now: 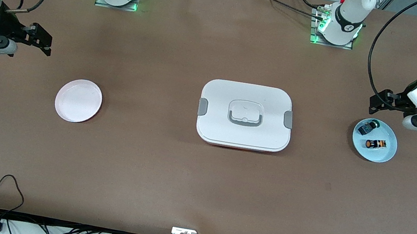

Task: Transfer orange switch to right arm and place
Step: 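Move the left gripper down toward the orange switch on the blue plate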

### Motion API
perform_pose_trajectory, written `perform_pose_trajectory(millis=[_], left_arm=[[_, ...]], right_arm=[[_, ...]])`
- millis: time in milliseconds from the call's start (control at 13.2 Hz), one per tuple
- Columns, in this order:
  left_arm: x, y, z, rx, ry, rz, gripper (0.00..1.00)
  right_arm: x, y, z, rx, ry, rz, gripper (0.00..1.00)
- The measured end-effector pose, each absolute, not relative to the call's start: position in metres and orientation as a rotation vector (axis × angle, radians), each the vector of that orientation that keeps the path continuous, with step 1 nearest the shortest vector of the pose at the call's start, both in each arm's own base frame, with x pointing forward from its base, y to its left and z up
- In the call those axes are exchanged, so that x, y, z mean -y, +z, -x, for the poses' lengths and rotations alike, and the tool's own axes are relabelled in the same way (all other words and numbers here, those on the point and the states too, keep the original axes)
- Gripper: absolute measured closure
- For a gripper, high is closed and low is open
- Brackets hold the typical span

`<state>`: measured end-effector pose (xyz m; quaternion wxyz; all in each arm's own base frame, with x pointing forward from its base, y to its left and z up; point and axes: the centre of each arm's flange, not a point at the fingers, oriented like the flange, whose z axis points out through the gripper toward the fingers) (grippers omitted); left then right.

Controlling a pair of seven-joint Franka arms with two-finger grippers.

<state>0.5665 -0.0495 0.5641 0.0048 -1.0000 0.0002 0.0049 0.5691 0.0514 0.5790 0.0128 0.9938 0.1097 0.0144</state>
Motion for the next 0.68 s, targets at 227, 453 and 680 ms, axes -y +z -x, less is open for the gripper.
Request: perform_pose_trajectory(millis=[227,453,680], left_arm=[[0.0495,0.5642,-0.5665,0.0,0.015,3.132,0.0],[0.05,0.5642,-0.5665,-0.001,0.015,3.132,0.0],[0.052,0.5627,-0.5642,-0.007,0.044,3.13,0.0]], right_arm=[[-0.0514,0.579,-0.5691,-0.342,0.045,-3.097,0.0],[-0.0514,0.579,-0.5691,-0.341,0.045,-3.097,0.0],[-0.0514,0.579,-0.5691,-0.341,0.045,-3.097,0.0]])
